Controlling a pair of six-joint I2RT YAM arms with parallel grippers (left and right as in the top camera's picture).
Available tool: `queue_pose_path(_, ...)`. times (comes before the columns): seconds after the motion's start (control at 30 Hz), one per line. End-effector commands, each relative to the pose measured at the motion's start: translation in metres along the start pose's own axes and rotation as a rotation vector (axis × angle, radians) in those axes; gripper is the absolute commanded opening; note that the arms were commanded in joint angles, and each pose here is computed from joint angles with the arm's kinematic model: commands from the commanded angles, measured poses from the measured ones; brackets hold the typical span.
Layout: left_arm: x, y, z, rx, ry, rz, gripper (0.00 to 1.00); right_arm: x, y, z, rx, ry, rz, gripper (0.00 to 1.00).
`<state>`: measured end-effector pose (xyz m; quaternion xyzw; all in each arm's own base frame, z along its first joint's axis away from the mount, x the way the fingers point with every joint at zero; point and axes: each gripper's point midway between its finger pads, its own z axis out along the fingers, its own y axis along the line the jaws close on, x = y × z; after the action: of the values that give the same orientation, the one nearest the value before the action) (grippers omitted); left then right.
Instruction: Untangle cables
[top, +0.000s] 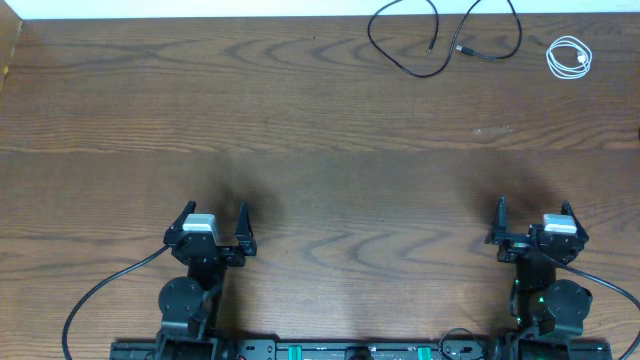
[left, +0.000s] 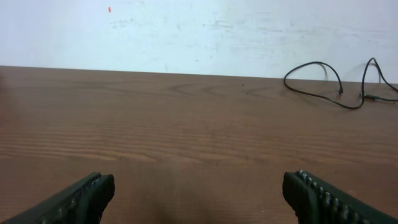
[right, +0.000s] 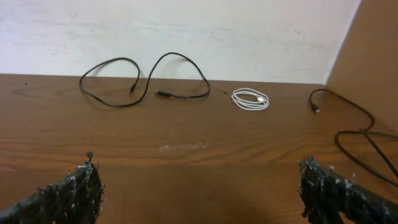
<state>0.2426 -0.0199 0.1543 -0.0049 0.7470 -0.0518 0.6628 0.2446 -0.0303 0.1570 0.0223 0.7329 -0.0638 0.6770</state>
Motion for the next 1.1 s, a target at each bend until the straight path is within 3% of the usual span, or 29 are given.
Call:
queue_pose_path(0.0, 0.017, 0.002, 0.002, -0.006, 0.037, 0.019, 0.92, 0.001, 0.0, 0.0, 0.001, 0.0, -0.013, 0.99)
queue_pose_path(0.73, 0.018, 0.002, 0.002, -0.006, 0.038, 0.02, 0.92, 0.0, 0.001, 0.0, -0.003, -0.001, -0.013, 0.99)
queue_pose_path(1.07, 0.017, 0.002, 0.002, -0.006, 0.038, 0.019, 0.92, -0.003, 0.054, -0.006, -0.215, -0.018, -0.035, 0.99)
